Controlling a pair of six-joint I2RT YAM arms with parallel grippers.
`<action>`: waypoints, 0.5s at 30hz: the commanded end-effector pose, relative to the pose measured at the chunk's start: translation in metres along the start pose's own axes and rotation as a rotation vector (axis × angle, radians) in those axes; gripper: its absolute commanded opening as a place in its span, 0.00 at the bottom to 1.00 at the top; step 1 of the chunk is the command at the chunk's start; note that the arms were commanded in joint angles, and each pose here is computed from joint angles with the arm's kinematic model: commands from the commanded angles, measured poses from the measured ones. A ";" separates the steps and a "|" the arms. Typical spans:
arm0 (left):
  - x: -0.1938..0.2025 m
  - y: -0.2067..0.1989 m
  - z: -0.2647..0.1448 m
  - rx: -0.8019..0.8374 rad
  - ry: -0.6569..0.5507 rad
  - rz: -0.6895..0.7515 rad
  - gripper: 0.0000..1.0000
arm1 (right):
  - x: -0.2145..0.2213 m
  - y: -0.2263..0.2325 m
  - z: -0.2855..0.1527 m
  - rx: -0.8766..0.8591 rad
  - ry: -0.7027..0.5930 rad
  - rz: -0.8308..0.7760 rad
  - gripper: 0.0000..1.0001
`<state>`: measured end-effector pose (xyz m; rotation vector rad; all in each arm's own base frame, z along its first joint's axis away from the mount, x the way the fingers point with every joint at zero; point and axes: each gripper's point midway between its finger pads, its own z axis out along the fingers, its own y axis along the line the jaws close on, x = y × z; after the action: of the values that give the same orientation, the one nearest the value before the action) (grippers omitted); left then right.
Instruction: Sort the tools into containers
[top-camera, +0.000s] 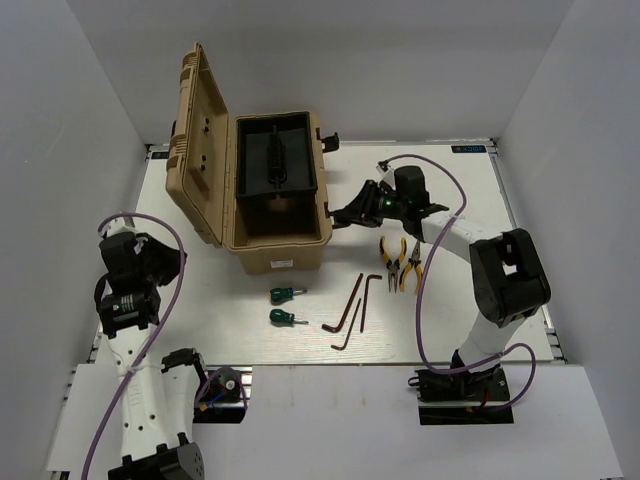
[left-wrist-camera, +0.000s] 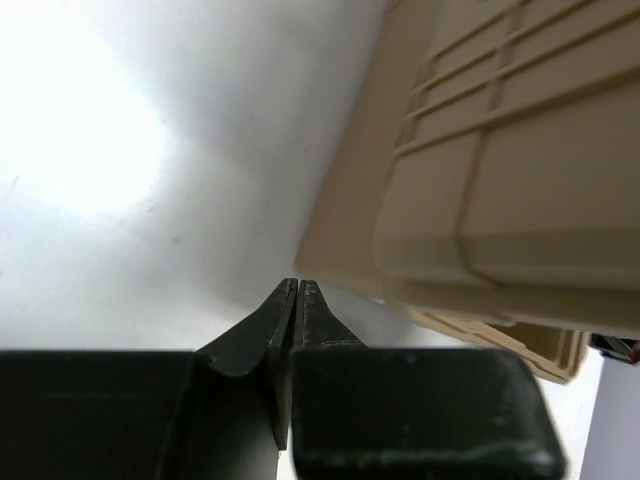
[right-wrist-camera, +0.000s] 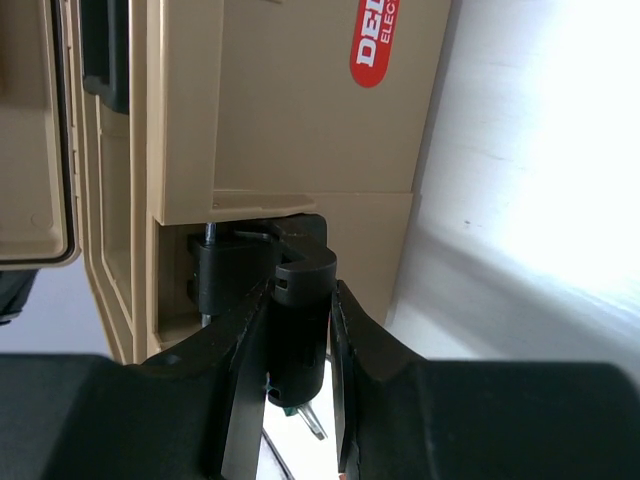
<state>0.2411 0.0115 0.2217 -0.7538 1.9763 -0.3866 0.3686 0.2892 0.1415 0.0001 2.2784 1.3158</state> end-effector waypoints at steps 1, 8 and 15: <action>-0.001 0.019 -0.014 -0.143 -0.016 -0.061 0.14 | 0.041 0.010 0.016 -0.059 0.127 -0.021 0.00; -0.004 0.035 -0.031 -0.263 -0.051 -0.112 0.15 | 0.050 0.014 0.022 -0.069 0.157 -0.021 0.00; 0.032 0.023 -0.013 -0.113 0.073 -0.079 0.10 | 0.055 0.021 0.029 -0.087 0.188 -0.020 0.00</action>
<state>0.2106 0.0240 0.2040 -0.9677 2.0093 -0.2724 0.3627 0.3088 0.1408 -0.0275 2.2860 1.3604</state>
